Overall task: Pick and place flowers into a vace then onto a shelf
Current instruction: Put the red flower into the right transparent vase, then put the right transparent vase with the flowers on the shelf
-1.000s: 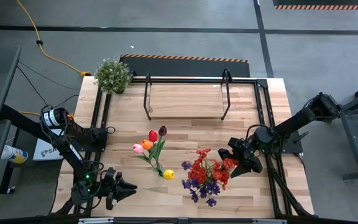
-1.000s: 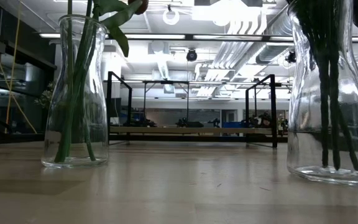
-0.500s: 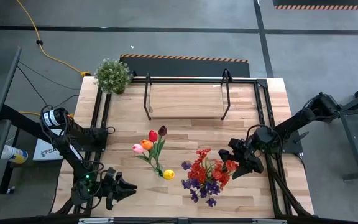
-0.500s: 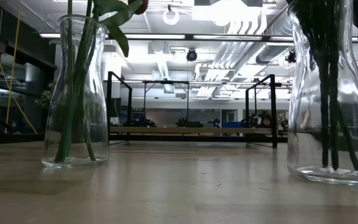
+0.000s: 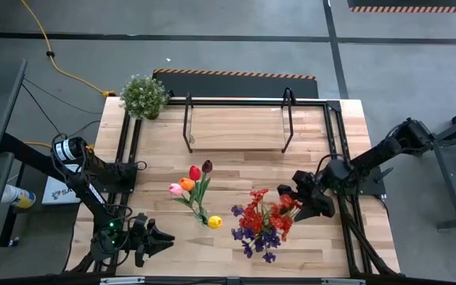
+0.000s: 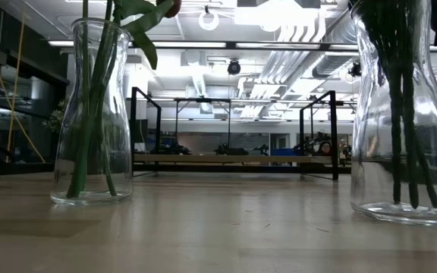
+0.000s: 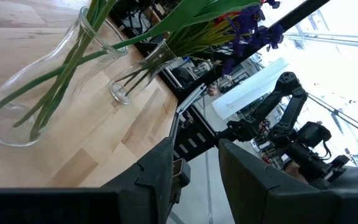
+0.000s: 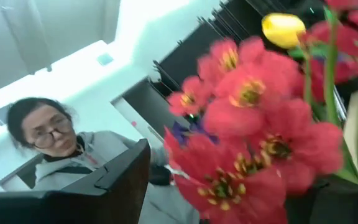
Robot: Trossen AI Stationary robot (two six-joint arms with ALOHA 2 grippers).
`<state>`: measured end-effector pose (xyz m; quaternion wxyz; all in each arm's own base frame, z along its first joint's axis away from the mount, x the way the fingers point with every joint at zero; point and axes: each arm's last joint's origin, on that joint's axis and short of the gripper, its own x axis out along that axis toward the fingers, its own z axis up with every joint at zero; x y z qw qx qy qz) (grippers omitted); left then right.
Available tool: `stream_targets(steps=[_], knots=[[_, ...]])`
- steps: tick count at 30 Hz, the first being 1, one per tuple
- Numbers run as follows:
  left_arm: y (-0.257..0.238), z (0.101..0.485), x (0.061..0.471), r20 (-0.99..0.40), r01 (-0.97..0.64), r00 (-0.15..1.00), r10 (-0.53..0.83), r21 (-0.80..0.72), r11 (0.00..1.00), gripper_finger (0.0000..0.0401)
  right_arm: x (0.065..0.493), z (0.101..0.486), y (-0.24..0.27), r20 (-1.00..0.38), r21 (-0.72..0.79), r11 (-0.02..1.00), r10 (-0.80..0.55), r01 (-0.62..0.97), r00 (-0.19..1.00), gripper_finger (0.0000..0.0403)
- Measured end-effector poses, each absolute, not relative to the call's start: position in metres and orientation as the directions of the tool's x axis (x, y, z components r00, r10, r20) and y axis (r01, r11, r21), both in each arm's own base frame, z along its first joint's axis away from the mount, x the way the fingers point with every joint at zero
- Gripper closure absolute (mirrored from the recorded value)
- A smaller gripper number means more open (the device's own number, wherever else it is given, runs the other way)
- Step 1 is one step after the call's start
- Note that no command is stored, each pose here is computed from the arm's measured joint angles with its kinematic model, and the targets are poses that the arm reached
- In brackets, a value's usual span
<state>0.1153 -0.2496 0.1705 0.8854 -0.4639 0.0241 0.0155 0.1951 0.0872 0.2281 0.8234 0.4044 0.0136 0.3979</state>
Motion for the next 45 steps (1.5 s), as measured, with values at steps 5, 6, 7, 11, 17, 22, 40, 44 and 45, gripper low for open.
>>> stream_targets(steps=[5, 6, 7, 11, 17, 22, 40, 44, 45], knots=[[-0.250, 0.170, 0.115, -0.057, -0.050, 0.998, 0.006, -0.821, 0.569, 0.0238, 0.194, 0.234, 0.083, 0.358, 0.643, 0.352, 0.647, -0.680, 0.673, 0.0148], [-0.250, 0.170, 0.115, -0.057, -0.050, 0.998, 0.006, -0.821, 0.569, 0.0238, 0.194, 0.235, 0.082, 0.363, 0.640, 0.353, 0.644, -0.683, 0.673, 0.0148], [-0.250, 0.171, 0.115, -0.057, -0.050, 0.998, 0.006, -0.821, 0.569, 0.0238, 0.195, 0.235, 0.082, 0.366, 0.638, 0.354, 0.641, -0.683, 0.674, 0.0148], [-0.250, 0.170, 0.115, -0.057, -0.050, 0.998, 0.005, -0.821, 0.569, 0.0238, 0.194, 0.237, 0.079, 0.391, 0.624, 0.355, 0.630, -0.696, 0.671, 0.0148], [-0.250, 0.171, 0.115, -0.057, -0.050, 0.998, 0.006, -0.821, 0.569, 0.0238, 0.190, 0.248, 0.074, 0.494, 0.552, 0.346, 0.597, -0.758, 0.632, 0.0148], [-0.250, 0.170, 0.115, -0.057, -0.050, 0.998, 0.006, -0.821, 0.569, 0.0238, 0.186, 0.257, 0.068, 0.581, 0.479, 0.352, 0.560, -0.804, 0.591, 0.0148], [-0.250, 0.171, 0.115, -0.057, -0.050, 0.998, 0.005, -0.821, 0.569, 0.0238, 0.141, 0.299, 0.045, 0.698, 0.137, 0.587, 0.514, -0.798, 0.498, 0.0154], [-0.250, 0.171, 0.115, -0.057, -0.050, 0.998, 0.005, -0.821, 0.569, 0.0238, 0.136, 0.297, 0.044, 0.617, 0.149, 0.643, 0.533, -0.751, 0.579, 0.0159], [-0.250, 0.171, 0.115, -0.057, -0.050, 0.998, 0.005, -0.821, 0.569, 0.0238, 0.134, 0.296, 0.043, 0.591, 0.158, 0.655, 0.537, -0.739, 0.602, 0.0161]])
